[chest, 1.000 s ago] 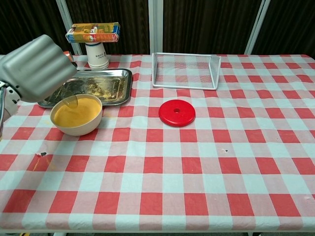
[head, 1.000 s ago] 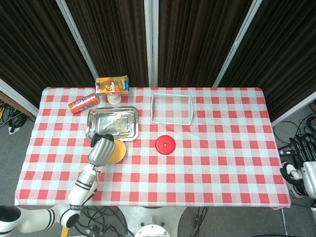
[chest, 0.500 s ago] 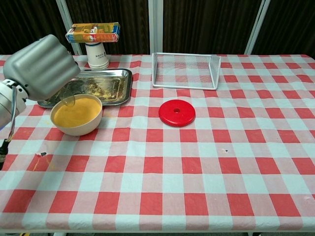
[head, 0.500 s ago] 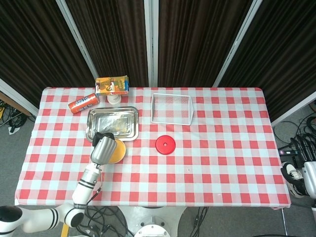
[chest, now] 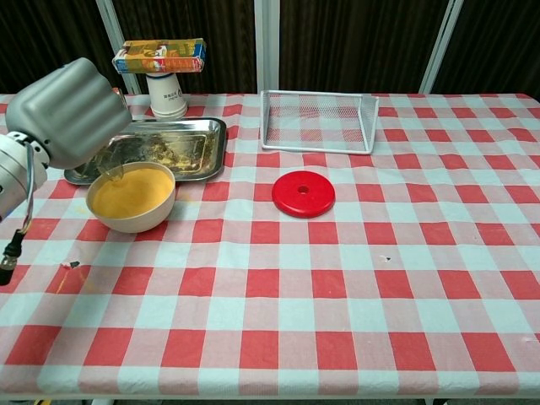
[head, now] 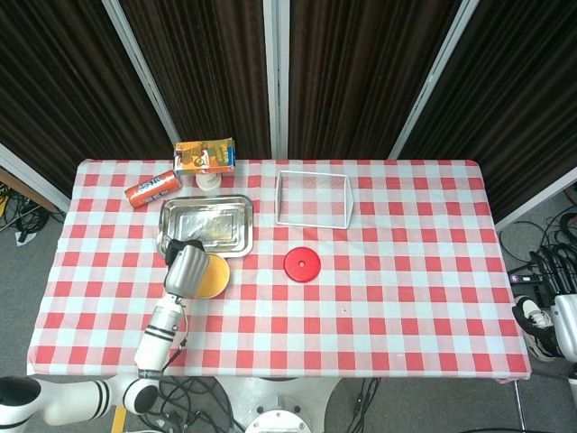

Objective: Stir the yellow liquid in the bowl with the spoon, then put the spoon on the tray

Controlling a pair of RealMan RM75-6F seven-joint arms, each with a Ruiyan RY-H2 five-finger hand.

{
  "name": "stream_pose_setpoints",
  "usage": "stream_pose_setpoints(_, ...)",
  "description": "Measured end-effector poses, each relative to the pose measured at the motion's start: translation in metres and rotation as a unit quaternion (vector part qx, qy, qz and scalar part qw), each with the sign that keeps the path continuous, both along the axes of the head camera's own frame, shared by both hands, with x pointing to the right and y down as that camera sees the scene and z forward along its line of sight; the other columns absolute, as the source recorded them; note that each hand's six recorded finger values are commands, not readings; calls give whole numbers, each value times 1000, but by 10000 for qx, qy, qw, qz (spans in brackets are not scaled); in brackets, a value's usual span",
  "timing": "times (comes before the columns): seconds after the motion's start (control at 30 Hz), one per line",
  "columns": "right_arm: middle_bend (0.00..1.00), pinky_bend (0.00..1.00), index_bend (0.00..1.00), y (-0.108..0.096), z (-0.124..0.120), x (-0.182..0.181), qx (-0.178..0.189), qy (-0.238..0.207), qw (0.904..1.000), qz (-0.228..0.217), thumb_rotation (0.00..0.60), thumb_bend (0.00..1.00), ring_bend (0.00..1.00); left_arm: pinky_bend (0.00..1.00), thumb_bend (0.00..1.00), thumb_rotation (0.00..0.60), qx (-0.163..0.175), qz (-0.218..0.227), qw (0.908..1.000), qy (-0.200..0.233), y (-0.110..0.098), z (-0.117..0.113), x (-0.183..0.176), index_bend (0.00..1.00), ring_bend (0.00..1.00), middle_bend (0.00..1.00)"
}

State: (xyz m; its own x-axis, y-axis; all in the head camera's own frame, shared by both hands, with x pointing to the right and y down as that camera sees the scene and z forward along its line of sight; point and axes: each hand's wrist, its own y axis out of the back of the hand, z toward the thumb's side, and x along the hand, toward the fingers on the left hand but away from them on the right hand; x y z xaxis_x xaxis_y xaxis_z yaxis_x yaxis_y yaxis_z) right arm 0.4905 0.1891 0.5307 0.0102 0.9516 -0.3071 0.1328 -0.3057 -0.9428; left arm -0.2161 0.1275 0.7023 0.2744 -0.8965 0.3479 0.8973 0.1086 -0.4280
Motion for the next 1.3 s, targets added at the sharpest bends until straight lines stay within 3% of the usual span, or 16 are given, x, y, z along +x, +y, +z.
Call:
stream_pose_setpoints(0.2,0,0,0,0,0,0,2,-6,10000,-6,600,200,0,952,419,600,-70,-147,9989,-448,2,1,-1,694,929,920)
stream_pose_setpoints(0.37,0,0,0,1,-2,2,31,-16,10000,29,600,200,0,951,419,600,-144,-239,9987,-425,-1,2,-1,697,929,921)
stream_pose_setpoints(0.63,0,0,0,2,-2,5,41,-42,10000,36,600,200,0,952,418,600,-120,-357,9984,424,-8,-8,3,696,930,923)
stream_pose_setpoints(0.87,0,0,0,2,-1,5,30,-34,10000,34,600,200,0,952,418,600,-209,-491,9906,1258,-22,-14,7,695,930,923)
stream_pose_setpoints(0.97,0,0,0,1,-1,5,19,-27,10000,38,600,200,0,952,418,600,-394,-669,9826,1686,-30,-12,9,678,930,920)
stream_pose_setpoints(1.07,0,0,0,1,0,6,5,-29,10000,57,600,199,0,951,418,600,-635,-1030,9686,2171,-41,-8,7,664,930,918)
stream_pose_setpoints(1.3,0,0,0,0,3,7,-36,-42,10000,67,600,200,0,952,416,600,-1374,-2162,9140,3146,-66,15,-3,643,929,915)
